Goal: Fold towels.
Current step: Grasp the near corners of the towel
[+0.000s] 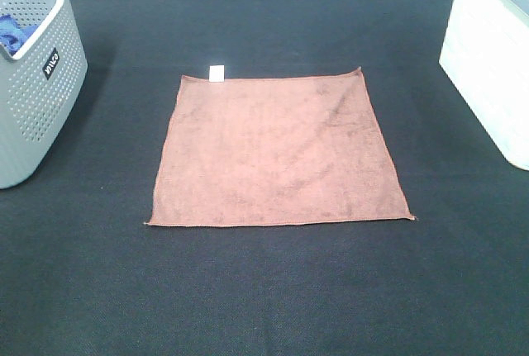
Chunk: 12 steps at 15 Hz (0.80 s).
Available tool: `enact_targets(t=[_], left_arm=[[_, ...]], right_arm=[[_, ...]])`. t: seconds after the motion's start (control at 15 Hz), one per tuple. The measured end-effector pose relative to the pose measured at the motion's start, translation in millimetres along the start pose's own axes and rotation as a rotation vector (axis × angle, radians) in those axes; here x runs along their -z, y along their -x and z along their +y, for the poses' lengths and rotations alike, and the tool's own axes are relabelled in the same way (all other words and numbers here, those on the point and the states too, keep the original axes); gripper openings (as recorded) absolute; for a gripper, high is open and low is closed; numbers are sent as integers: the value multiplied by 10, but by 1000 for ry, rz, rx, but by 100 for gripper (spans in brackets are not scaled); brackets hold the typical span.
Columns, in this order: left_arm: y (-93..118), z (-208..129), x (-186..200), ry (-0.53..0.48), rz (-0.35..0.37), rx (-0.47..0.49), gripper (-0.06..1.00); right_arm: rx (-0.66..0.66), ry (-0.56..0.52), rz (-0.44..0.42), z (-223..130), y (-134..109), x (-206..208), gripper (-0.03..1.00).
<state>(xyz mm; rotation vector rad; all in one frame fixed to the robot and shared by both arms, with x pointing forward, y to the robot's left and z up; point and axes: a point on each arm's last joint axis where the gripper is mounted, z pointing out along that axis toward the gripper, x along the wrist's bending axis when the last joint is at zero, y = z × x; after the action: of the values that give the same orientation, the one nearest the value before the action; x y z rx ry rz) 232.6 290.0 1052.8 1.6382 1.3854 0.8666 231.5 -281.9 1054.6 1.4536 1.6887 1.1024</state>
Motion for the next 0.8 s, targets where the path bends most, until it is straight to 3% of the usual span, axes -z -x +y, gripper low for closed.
enact_targets(t=[0.8], left_arm=[[0, 0, 0, 0, 0, 0, 59]], right_arm=[[0, 0, 1, 0, 0, 0, 77]])
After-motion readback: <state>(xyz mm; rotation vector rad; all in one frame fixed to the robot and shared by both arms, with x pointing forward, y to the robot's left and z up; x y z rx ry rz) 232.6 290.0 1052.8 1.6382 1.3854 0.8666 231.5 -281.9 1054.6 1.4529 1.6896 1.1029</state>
